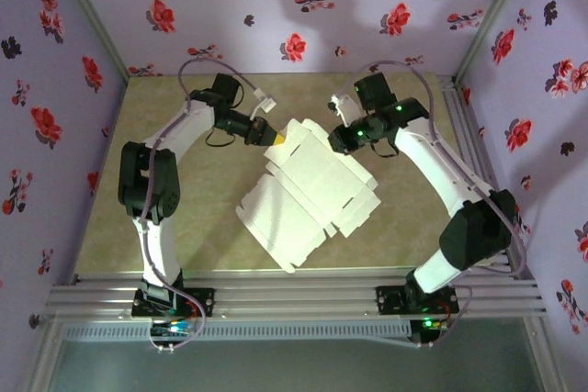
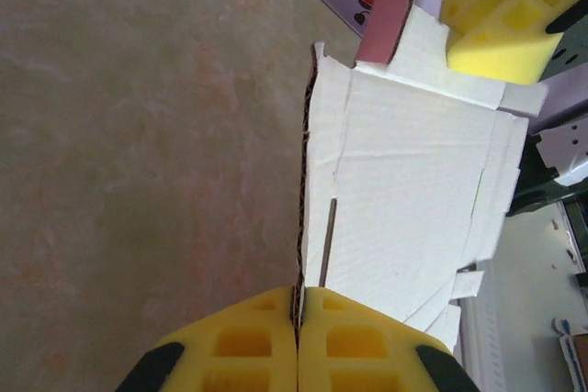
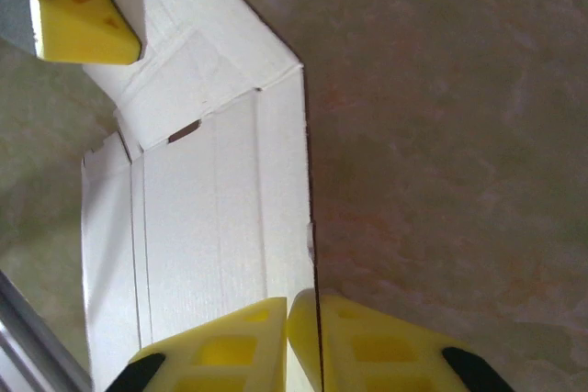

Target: Fold the paper box

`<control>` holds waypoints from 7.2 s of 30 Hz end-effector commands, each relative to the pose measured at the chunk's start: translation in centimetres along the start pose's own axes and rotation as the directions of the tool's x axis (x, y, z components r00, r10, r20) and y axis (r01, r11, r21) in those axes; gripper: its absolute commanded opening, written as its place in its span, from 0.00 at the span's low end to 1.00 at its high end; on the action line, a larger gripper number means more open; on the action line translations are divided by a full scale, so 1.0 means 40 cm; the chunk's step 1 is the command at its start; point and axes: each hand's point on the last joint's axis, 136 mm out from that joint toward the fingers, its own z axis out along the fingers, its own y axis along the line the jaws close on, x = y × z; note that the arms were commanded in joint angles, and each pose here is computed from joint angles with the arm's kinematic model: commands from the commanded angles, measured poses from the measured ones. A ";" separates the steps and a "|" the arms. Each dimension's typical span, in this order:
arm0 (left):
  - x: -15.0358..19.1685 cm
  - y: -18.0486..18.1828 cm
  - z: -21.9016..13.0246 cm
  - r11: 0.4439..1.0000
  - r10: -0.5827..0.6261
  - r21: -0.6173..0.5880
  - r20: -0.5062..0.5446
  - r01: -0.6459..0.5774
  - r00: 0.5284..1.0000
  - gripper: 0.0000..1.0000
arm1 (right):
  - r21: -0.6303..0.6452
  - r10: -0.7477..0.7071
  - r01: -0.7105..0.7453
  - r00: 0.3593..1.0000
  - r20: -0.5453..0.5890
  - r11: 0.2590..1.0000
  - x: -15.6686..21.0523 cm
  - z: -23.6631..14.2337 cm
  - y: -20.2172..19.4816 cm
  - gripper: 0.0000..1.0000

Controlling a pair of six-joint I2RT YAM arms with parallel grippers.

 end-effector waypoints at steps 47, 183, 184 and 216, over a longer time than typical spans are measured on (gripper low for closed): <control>0.001 -0.018 0.035 1.000 0.016 0.014 -0.024 -0.016 1.000 0.04 | 0.248 -0.138 0.164 0.983 -0.119 0.955 0.081 0.108 0.003 0.18; 0.113 0.111 0.035 0.947 -0.114 -0.252 0.323 0.201 0.940 0.54 | 0.655 -0.370 0.596 0.803 -0.467 0.465 0.069 0.183 0.008 0.00; 0.117 0.117 0.042 0.948 -0.118 -0.246 0.309 0.200 0.944 0.53 | 0.655 -0.371 0.596 0.803 -0.467 0.465 0.069 0.183 0.009 0.00; 0.185 0.065 0.073 0.951 -0.048 -0.287 0.241 0.118 0.969 0.00 | 0.660 -0.379 0.617 0.786 -0.489 0.428 0.060 0.208 0.000 0.00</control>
